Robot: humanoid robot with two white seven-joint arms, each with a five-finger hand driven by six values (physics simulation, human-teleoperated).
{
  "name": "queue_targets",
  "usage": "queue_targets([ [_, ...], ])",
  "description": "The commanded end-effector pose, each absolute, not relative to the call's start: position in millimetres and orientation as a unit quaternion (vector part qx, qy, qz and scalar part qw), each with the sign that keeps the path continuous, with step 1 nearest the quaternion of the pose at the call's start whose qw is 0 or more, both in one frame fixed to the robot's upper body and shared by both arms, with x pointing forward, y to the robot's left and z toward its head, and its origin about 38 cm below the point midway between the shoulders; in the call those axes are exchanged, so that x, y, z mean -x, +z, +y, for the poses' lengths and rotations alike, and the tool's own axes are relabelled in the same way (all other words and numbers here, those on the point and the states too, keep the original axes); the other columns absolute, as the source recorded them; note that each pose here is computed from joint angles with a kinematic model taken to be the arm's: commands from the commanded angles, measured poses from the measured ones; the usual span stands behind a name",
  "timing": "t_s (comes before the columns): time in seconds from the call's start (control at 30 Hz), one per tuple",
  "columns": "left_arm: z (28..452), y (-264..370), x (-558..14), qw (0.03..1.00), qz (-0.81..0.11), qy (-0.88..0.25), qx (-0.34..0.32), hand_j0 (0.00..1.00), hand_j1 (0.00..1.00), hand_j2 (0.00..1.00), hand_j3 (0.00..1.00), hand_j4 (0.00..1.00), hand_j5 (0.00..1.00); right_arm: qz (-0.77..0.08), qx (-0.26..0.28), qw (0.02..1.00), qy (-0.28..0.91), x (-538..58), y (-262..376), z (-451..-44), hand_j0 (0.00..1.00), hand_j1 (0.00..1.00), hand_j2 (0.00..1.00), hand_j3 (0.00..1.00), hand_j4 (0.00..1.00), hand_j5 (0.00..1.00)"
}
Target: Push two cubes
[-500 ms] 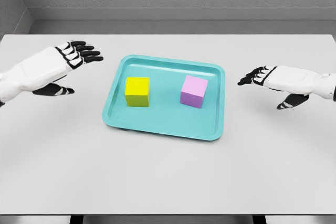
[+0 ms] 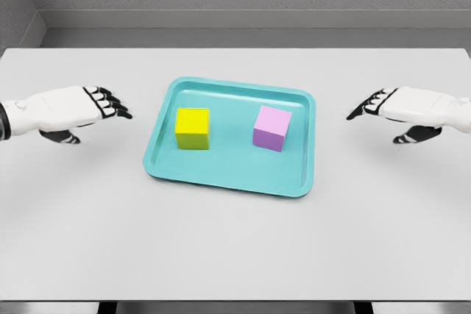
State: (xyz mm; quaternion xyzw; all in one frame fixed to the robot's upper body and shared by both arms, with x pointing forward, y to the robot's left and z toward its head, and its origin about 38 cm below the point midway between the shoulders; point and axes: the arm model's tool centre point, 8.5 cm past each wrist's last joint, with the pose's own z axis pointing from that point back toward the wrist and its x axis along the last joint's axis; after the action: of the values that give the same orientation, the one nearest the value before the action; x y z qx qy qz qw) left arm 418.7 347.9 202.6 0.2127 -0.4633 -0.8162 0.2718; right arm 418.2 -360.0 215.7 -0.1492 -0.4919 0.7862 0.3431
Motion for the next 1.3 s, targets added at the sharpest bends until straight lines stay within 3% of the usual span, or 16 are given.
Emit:
queue_targets([
  [0.0,353.7,190.2,-424.6,0.294,-0.446,-0.82,-0.208,0.75,0.75,0.75,0.75,0.75,0.75,-0.459,0.129,0.34,0.811,-417.4,203.7,-351.6,0.22,0.22,0.22,0.22,0.22,0.22],
  [0.03,343.7,189.6,-431.3,0.292,-0.457,-0.814,-0.206,0.75,0.75,0.75,0.75,0.75,0.75,-0.451,0.119,0.337,0.818,-417.6,200.5,-345.1,0.15,0.15,0.15,0.15,0.15,0.15],
  [0.27,299.0,175.5,-442.0,0.274,-0.486,-0.809,-0.186,0.74,0.74,0.74,0.74,0.74,0.74,-0.468,0.119,0.293,0.825,-434.4,199.6,-296.9,0.13,0.13,0.13,0.13,0.13,0.13],
  [0.6,311.7,167.1,-458.8,0.309,-0.48,-0.798,-0.193,0.72,0.72,0.72,0.72,0.72,0.72,-0.46,0.142,0.267,0.835,-446.9,202.1,-277.0,0.13,0.13,0.13,0.13,0.13,0.13],
  [1.27,280.5,153.3,-470.2,0.319,-0.507,-0.783,-0.17,0.72,0.72,0.72,0.72,0.72,0.72,-0.461,0.119,0.232,0.848,-449.2,195.9,-238.1,0.13,0.13,0.13,0.13,0.13,0.13],
])
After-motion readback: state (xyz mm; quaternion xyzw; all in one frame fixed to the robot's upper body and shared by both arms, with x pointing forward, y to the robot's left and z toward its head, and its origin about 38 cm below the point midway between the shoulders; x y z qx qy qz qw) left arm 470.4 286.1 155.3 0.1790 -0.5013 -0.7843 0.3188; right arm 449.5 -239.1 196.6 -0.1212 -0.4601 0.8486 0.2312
